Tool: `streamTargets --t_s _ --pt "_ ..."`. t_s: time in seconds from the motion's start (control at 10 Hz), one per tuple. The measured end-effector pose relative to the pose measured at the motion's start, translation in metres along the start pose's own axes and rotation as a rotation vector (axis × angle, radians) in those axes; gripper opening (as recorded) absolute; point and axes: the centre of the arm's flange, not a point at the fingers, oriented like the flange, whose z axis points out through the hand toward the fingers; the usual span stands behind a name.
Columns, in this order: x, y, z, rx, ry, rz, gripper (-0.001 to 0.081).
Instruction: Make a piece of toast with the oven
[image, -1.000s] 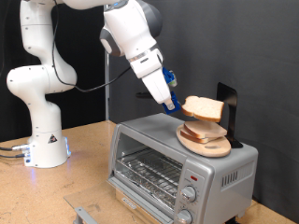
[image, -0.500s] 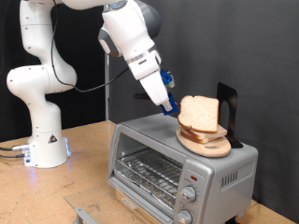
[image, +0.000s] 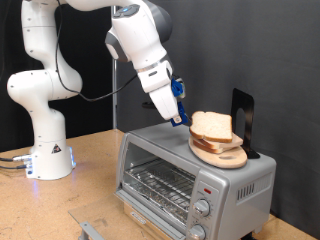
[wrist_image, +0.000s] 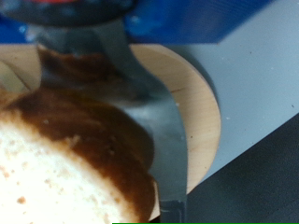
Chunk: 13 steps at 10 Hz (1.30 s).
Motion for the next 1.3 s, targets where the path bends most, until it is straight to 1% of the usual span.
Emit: streamTargets --t_s 0.9,1.0,1.1,1.3 --pt "0.001 0.01 0.007 -0.015 0.006 0.026 0.0394" --pt "0.001 0.008 0.01 -0.022 0.011 0.009 0.0394" --pt "0.0 0.002 0.015 -0.027 0.018 -0.037 0.0394" --pt "-0.006 -0.021 0.028 -0.018 0.011 -0.163 0.0394"
